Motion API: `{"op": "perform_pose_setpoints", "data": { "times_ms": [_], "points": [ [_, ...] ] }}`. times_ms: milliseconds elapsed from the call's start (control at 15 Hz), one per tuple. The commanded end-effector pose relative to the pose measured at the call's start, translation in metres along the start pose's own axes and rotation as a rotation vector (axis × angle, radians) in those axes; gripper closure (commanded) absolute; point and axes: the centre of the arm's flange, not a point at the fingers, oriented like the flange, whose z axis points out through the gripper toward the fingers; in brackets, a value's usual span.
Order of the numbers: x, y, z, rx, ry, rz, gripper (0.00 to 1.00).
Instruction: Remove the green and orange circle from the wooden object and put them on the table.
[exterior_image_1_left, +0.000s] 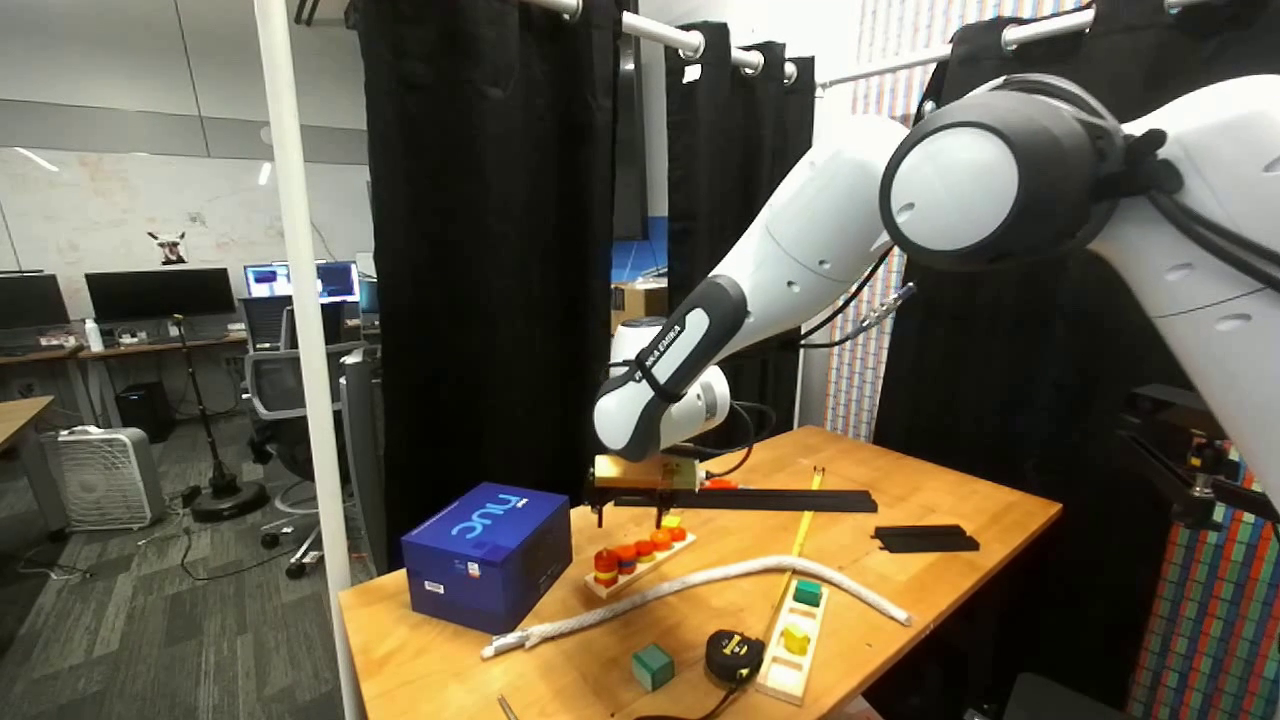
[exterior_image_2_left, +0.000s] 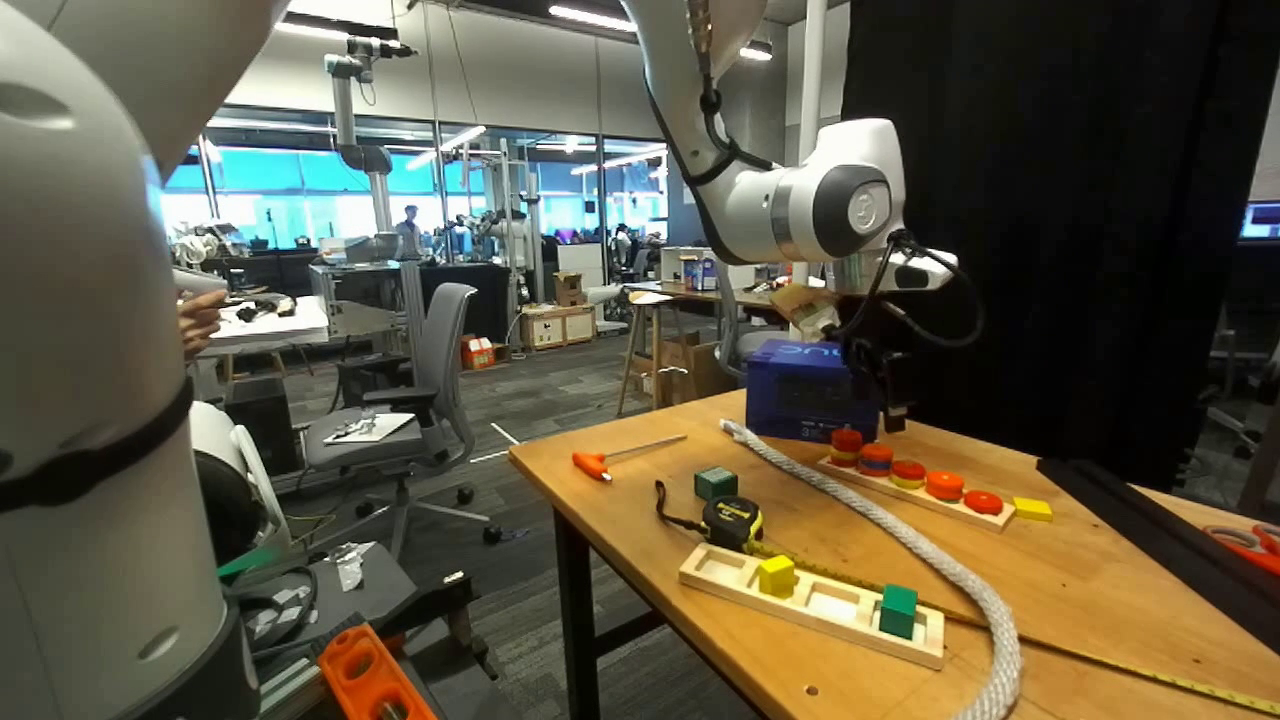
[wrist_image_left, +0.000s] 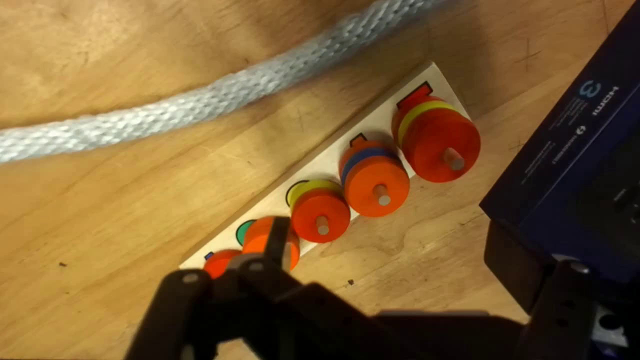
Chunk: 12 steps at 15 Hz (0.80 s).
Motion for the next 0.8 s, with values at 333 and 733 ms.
{"op": "perform_pose_setpoints", "data": {
  "times_ms": [333,733],
  "points": [
    [0.026,-0.025,0.022,-0.169,0.042,0.266,0.00],
    [0.028,-0.029,0.027,-0.185,-0.021,0.420,0.00]
  ]
}}
